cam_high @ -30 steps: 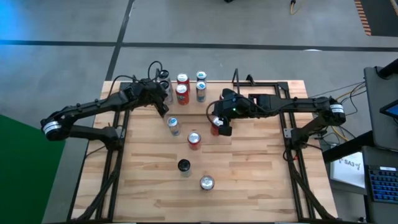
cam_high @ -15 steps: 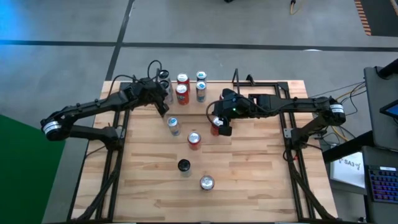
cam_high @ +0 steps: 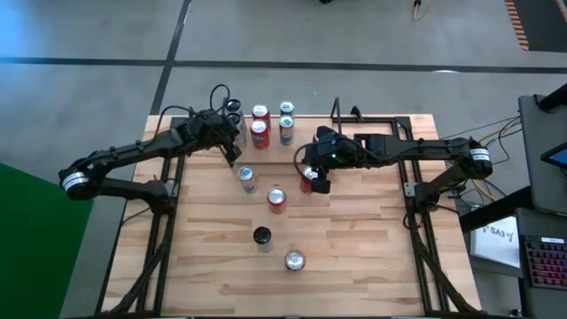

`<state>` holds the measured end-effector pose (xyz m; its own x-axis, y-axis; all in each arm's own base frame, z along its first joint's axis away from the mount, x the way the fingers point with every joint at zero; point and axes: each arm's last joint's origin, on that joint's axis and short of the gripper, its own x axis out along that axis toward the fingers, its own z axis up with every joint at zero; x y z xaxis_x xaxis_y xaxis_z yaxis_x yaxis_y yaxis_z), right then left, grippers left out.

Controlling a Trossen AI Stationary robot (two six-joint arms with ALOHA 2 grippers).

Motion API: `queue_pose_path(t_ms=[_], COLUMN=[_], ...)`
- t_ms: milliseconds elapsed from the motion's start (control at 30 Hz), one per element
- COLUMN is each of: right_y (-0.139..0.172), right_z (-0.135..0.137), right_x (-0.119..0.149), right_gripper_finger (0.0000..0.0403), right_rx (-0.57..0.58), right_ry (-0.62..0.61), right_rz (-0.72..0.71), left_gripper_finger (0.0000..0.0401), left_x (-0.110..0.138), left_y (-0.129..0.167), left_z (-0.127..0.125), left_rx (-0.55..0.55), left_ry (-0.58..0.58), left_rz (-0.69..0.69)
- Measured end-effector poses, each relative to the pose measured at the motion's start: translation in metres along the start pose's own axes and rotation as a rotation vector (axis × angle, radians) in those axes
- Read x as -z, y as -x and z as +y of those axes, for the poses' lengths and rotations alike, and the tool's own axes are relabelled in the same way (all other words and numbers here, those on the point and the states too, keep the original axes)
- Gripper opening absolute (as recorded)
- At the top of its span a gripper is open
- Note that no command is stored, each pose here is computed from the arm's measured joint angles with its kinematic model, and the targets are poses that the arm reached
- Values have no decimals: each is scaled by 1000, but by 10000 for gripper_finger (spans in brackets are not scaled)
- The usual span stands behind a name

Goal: Place canned beverage on shelf
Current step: Put the left white soda can on the shelf aligned with the other white soda can

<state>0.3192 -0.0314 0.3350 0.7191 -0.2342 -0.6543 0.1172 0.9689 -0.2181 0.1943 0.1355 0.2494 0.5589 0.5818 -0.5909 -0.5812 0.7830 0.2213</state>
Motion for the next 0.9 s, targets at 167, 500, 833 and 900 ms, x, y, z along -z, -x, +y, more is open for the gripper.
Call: queue_pose_path(t_ms=[167, 500, 833, 900], right_y=[0, 0, 0, 0], right_z=[0, 0, 0, 1], right_x=[0, 0, 0, 0], right_gripper_finger=[9, 9, 9, 9], right_rx=[0, 0, -1, -1], right_ry=[-10, -9, -69, -83], right_rz=[0, 0, 0, 0], left_gripper_finger=[0, 0, 0, 0], left_x=[0, -1, -9, -11], left_y=[0, 1, 28, 35], left_z=[0, 1, -2, -5], left_rx=[-1, -4, 14, 30], left_ry=[-1, 2, 36, 29], left_rz=[0, -16, -124, -154])
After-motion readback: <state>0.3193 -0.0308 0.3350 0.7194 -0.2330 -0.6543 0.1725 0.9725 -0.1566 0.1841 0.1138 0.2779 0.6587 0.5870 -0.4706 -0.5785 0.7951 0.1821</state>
